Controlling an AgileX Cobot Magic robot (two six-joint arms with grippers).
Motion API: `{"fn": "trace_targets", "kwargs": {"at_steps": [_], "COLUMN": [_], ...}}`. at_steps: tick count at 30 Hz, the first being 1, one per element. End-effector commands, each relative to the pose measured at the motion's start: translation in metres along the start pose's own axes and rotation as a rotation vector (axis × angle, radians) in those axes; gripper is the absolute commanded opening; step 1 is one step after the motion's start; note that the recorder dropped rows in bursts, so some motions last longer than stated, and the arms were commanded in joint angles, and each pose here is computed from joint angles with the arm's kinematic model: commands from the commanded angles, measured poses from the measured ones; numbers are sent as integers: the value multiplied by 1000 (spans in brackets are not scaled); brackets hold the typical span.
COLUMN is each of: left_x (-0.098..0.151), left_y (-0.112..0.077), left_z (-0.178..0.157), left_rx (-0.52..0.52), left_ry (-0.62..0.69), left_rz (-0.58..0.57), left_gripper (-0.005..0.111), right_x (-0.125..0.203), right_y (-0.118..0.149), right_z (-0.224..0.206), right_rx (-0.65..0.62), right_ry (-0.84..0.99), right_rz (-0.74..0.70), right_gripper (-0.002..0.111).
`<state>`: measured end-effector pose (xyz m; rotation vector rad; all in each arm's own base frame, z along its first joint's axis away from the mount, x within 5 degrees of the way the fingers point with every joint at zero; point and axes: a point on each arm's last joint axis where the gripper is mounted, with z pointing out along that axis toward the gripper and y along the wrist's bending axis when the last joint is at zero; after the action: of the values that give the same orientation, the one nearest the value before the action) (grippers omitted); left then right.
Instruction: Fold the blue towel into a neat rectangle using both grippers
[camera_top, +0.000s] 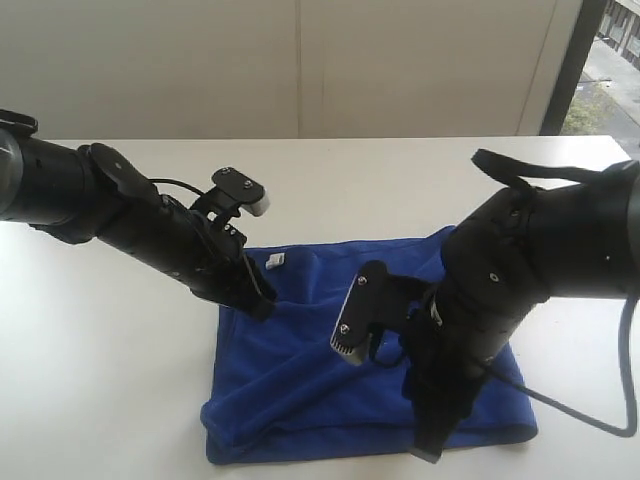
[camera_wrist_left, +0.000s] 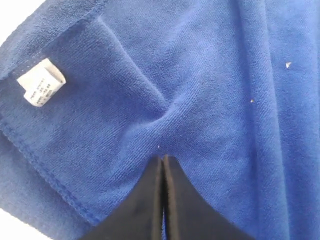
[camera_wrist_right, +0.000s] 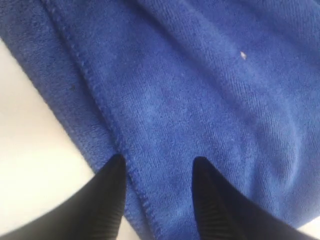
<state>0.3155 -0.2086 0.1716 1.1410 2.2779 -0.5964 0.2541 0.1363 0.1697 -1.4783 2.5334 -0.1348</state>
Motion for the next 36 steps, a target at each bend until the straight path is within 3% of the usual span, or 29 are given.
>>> {"fn": "trace_targets", "kwargs": {"at_steps": [1, 9, 14, 21, 27, 36], "left_x": [-1, 13, 19, 19, 19, 19], "left_y": [-3, 3, 5, 5, 6, 7], "left_z": [2, 23, 31, 32, 32, 32], "left_rx": [31, 41, 44, 41, 34, 20], "left_ry": [-9, 46, 68, 68, 65, 61], "left_rz": [-8, -37, -48, -45, -45, -45], "left_gripper": [0, 0, 0, 0, 0, 0], "right_x": [6, 15, 24, 35, 42, 40], "right_y": [4, 5, 3, 7, 0, -1], "right_z": [3, 7, 8, 11, 12, 17], "right_rx": [-16, -10, 13, -9, 82, 90], "right_ry": [11, 88, 176, 239, 301, 294], "right_rz": [-100, -182, -220, -232, -234, -243], "right_gripper": [41, 40, 34, 33, 33, 33]}}
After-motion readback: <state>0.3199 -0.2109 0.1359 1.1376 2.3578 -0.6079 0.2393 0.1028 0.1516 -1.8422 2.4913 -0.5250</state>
